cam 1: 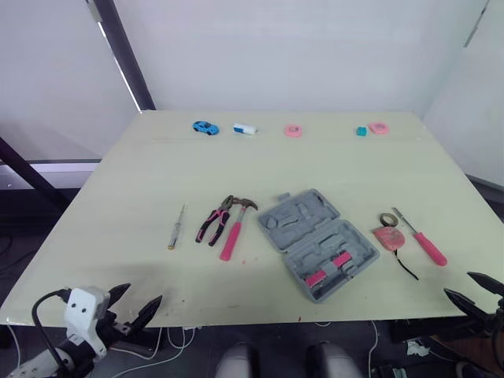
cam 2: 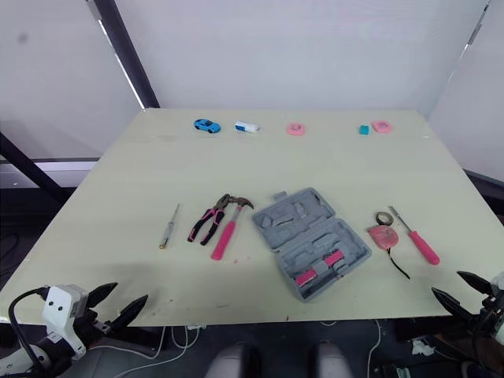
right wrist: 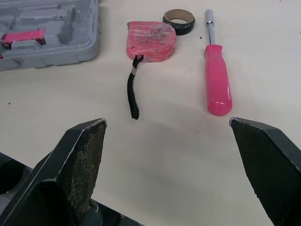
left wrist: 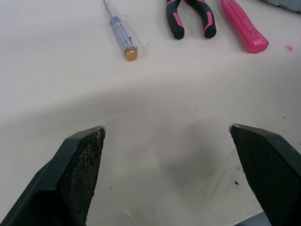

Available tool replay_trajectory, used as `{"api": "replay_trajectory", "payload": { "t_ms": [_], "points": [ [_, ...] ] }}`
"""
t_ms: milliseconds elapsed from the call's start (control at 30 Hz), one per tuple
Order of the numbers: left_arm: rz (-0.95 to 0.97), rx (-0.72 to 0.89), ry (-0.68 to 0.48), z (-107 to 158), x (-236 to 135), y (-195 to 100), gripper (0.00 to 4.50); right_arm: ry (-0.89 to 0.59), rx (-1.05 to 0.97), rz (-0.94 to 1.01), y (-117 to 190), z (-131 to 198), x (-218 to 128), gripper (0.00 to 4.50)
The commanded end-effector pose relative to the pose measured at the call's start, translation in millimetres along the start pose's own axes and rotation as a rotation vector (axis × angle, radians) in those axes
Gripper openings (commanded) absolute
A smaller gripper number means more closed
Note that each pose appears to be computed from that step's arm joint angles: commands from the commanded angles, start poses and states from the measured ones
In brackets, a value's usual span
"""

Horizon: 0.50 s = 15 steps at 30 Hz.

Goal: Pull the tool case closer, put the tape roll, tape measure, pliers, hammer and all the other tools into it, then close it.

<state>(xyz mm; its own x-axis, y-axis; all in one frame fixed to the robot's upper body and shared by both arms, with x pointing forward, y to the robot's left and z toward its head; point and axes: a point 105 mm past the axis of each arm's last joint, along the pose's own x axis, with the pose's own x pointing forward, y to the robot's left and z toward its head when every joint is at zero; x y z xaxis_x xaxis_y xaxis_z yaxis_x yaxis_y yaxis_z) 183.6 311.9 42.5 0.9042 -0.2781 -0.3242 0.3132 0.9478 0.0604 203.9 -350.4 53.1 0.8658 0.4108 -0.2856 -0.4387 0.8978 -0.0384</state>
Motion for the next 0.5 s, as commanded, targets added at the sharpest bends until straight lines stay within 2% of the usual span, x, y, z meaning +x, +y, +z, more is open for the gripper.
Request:
{"api": "replay_trajectory", "payload": {
  "t_ms": [33, 500],
  "points": [
    [-0.005, 0.021, -0.026, 3.5, -0.5, 4.1, 4.5, -0.013, -0.028, 0.001, -1.2, 7.1, -1.5, 4.4],
    [-0.033, 0.038, -0.056, 2.7, 7.6, 16.8, 4.5, -0.013, -0.018, -0.012, 2.3, -2.0, -5.4, 4.4]
  ]
}}
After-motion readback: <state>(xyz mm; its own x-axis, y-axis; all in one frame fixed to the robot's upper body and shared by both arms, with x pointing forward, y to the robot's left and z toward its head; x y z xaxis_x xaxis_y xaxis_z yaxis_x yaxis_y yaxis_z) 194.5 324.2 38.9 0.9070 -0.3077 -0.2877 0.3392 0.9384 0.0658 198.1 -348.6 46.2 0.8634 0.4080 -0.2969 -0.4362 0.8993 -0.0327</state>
